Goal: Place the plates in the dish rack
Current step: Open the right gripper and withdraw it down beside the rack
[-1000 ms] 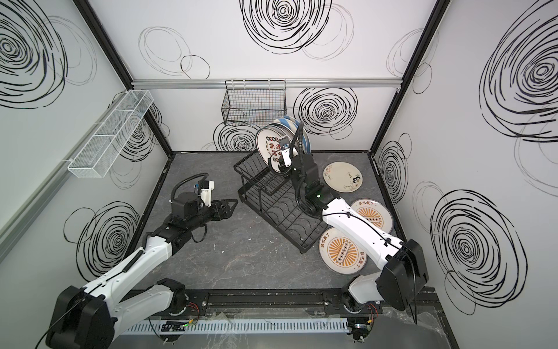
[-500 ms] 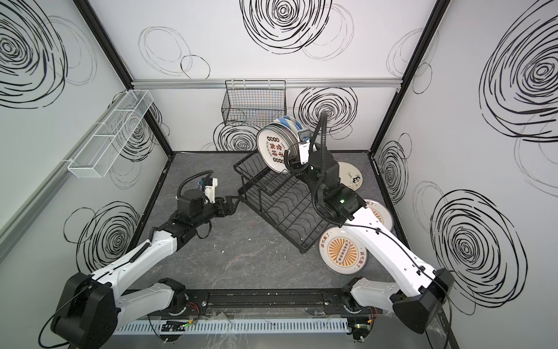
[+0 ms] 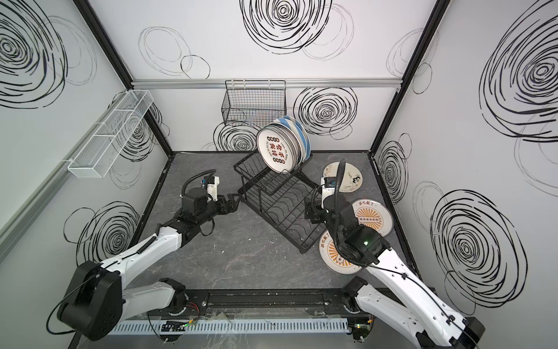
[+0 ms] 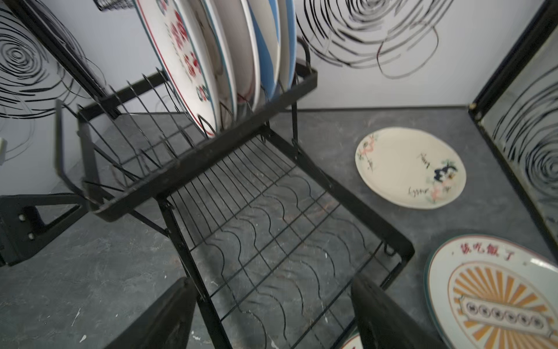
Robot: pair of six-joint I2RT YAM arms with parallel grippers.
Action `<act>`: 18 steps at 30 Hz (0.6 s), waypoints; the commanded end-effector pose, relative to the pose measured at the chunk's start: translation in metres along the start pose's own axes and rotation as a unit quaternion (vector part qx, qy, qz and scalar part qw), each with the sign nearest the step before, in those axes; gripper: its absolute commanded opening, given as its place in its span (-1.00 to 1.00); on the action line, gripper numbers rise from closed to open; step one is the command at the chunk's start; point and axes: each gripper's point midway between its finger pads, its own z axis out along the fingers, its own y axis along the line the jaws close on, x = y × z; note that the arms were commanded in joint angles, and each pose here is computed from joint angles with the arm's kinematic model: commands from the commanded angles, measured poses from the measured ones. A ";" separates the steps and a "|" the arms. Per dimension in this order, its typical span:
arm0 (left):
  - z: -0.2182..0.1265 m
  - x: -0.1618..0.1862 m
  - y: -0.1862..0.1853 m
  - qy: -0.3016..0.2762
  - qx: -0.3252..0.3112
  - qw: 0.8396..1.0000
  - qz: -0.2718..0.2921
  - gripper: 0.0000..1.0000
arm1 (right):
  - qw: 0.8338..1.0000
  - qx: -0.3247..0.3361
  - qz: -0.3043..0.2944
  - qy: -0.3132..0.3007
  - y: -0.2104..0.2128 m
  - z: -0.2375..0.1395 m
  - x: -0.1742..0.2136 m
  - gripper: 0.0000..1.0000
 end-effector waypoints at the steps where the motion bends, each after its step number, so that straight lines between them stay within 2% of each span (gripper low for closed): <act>1: 0.001 -0.030 -0.021 -0.054 0.035 0.998 0.024 0.92 | 0.997 0.041 0.065 0.025 -0.024 0.011 0.024 0.75; 4: 0.003 -0.025 -0.024 -0.058 0.034 0.997 0.049 0.92 | 0.992 0.068 0.098 0.035 -0.051 0.021 0.037 0.78; 10: 0.015 -0.012 -0.026 -0.045 0.032 0.997 0.061 0.92 | 0.975 0.059 0.198 0.082 -0.094 0.046 0.085 0.79; 18: 0.020 0.010 -0.015 -0.032 0.021 0.998 0.056 0.92 | 0.968 0.108 0.210 0.086 -0.121 0.062 0.102 0.76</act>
